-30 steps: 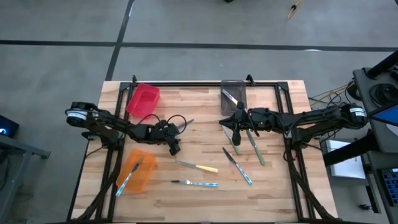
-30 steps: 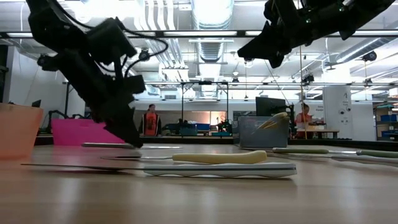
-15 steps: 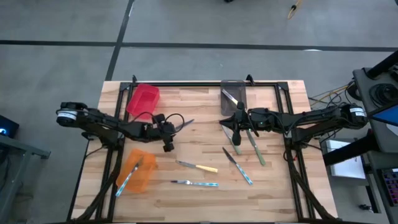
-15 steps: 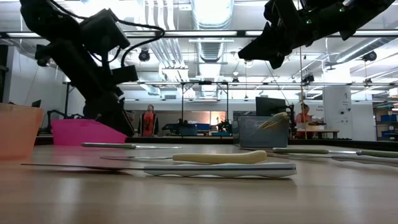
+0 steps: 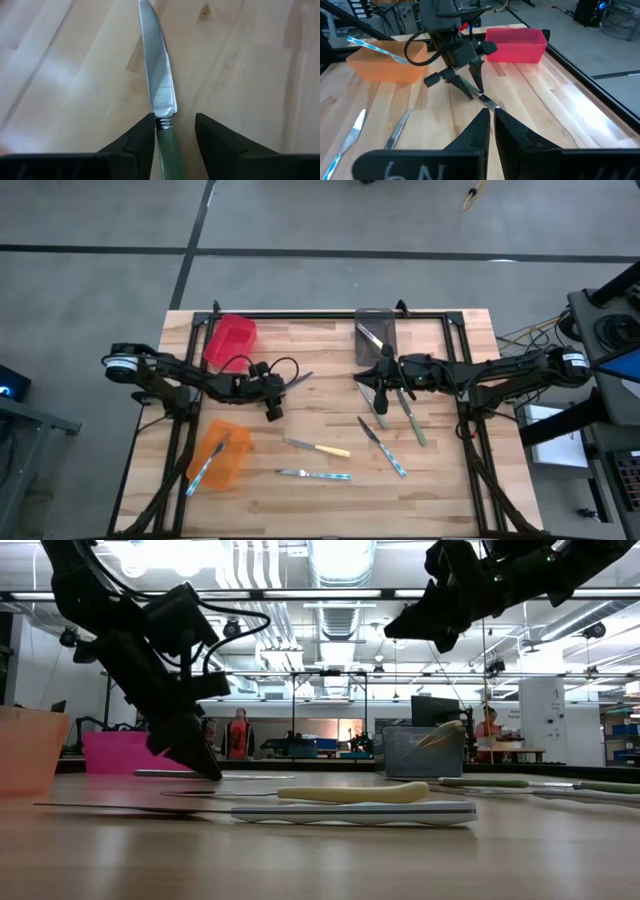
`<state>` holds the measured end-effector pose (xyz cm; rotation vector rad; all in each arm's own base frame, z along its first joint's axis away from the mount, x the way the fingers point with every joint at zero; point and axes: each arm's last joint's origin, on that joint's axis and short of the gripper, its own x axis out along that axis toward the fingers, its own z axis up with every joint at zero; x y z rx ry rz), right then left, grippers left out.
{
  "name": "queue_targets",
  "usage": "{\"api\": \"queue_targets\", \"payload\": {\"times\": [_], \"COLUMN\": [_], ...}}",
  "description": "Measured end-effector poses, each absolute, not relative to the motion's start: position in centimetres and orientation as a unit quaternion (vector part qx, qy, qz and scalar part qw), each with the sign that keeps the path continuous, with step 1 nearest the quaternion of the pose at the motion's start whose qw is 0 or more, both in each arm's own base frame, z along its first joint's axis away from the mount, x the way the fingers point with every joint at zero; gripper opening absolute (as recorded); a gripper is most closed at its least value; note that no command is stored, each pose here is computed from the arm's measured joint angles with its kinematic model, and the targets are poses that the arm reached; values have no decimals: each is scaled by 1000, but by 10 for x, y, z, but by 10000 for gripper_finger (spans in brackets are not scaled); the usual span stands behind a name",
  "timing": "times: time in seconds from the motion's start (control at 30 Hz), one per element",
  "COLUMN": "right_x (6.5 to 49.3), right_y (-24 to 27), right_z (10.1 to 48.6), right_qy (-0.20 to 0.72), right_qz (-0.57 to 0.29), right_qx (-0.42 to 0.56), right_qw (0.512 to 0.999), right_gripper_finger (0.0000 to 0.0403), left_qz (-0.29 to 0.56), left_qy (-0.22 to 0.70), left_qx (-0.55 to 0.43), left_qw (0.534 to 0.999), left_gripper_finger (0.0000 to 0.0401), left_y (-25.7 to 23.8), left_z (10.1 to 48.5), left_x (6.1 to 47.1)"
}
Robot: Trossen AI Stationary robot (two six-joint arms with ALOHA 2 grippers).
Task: Sort silverware by color (type)
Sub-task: Put the left green knife into the red bin
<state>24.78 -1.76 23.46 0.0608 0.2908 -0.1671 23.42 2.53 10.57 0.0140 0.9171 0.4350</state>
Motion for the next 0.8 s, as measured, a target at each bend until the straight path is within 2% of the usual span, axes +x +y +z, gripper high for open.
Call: {"api": "queue_targets", "payload": {"times": [0.13,0.33,0.53,0.8], "right_x": [247,247,247,246], "right_y": [-18,-18,-18,-18], "right_z": [233,232,231,231], "right_qy": [147,148,149,151], "right_qz": [-83,-84,-84,-84], "right_qx": [30,30,30,30], "right_qw": [985,985,985,985], "right_gripper_finger": [18,18,18,18], "left_qz": [216,227,254,241], "left_qy": [441,439,423,405], "left_qx": [-11,-33,-65,-83], "left_qw": [871,869,868,878], "left_gripper_finger": [90,16,7,2], "left_y": [25,25,26,25], "left_z": [103,102,106,121], "left_x": [234,233,233,237]}}
